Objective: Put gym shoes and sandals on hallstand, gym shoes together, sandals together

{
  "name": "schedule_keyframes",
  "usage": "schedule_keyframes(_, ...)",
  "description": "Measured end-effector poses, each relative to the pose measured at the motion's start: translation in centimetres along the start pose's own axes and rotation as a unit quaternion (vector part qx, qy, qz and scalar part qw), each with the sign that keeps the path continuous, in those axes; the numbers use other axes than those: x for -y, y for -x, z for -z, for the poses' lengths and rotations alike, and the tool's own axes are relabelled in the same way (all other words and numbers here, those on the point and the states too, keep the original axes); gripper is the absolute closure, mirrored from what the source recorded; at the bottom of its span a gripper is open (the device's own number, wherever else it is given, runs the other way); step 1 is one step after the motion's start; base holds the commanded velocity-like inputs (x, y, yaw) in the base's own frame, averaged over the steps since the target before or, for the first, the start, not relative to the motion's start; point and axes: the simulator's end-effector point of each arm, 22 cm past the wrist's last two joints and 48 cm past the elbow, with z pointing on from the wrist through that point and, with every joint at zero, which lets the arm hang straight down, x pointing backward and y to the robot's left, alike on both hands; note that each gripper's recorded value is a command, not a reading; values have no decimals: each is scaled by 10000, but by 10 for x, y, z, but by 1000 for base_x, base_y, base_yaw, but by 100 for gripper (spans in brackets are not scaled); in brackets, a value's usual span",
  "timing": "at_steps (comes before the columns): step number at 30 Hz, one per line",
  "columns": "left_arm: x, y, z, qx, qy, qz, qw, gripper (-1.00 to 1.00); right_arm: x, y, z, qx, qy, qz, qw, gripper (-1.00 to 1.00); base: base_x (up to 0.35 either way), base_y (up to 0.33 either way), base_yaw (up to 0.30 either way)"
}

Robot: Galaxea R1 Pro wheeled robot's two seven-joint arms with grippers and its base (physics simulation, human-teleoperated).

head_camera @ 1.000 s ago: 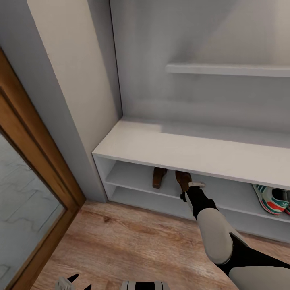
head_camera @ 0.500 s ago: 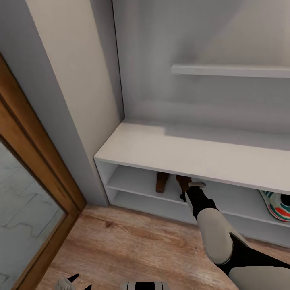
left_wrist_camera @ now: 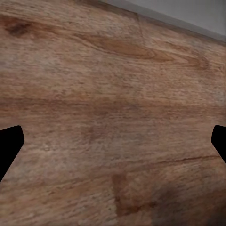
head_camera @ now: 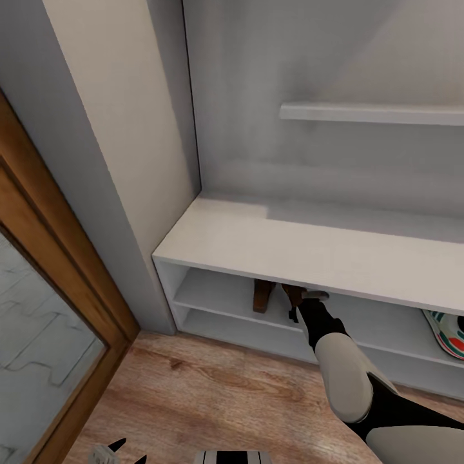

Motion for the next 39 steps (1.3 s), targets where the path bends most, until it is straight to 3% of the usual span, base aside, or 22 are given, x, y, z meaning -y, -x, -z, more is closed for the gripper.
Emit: schedule_keyframes(39,0,0,0,3,3,-2,10000,-100,0,0,0,5,-4,-3,10000,100,21,42,0)
